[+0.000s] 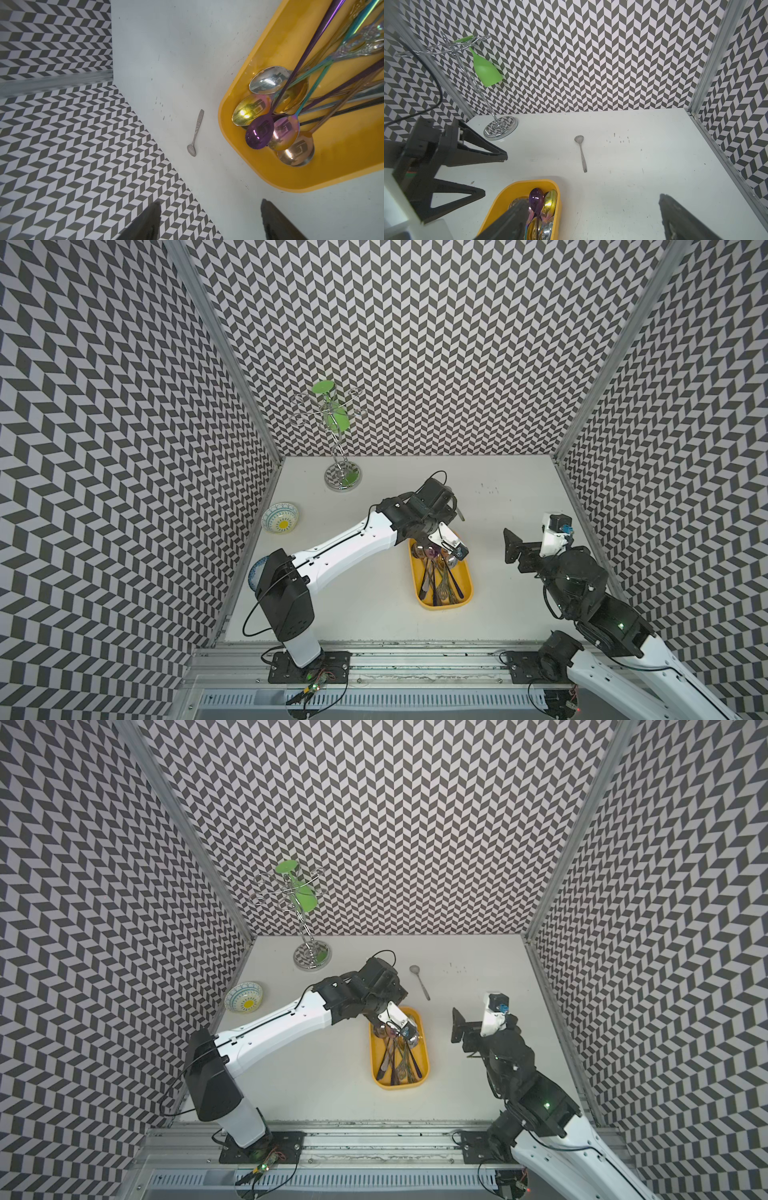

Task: Put the spoon into the storage box
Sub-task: Place the spoon in the storage box, then pick up the spoon from the center of the board.

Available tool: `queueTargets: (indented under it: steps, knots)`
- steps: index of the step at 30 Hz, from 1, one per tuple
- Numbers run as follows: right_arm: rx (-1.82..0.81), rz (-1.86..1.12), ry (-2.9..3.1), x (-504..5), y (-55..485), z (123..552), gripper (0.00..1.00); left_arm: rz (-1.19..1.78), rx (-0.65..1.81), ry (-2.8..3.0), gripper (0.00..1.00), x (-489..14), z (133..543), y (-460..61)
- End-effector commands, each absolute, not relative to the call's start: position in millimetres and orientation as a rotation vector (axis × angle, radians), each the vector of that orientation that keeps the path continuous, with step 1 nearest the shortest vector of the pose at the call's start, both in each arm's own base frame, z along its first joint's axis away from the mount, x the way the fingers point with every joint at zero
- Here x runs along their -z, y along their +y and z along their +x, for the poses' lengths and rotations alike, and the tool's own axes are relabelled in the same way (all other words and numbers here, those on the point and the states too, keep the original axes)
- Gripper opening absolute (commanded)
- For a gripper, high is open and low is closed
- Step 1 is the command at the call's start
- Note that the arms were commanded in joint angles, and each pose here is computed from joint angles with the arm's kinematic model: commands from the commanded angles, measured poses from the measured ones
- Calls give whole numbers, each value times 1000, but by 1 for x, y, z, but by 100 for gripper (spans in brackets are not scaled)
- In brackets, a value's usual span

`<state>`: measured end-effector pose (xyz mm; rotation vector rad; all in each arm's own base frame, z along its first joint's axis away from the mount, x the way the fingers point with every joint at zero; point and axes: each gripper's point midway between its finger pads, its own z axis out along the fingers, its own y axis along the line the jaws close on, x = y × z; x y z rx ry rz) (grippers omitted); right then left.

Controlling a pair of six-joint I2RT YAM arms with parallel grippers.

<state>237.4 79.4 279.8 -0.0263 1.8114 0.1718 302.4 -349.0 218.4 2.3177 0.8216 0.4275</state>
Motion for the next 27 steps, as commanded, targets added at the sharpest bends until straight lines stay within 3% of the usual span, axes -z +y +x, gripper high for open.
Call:
queueTargets:
  steps: [1, 13, 27]
  knots:
    - [-196, 8, 1764, -290, 78, 239, 99, 2185, -463, 828, 99, -251, 309, -352]
    - [-173, -21, 1828, -282, 88, 249, 99, 1805, -421, 1034, 100, -326, 321, -332]
    - [-155, -88, 2014, -260, 135, 300, 99, 1326, -290, 1391, 100, -361, 337, -243]
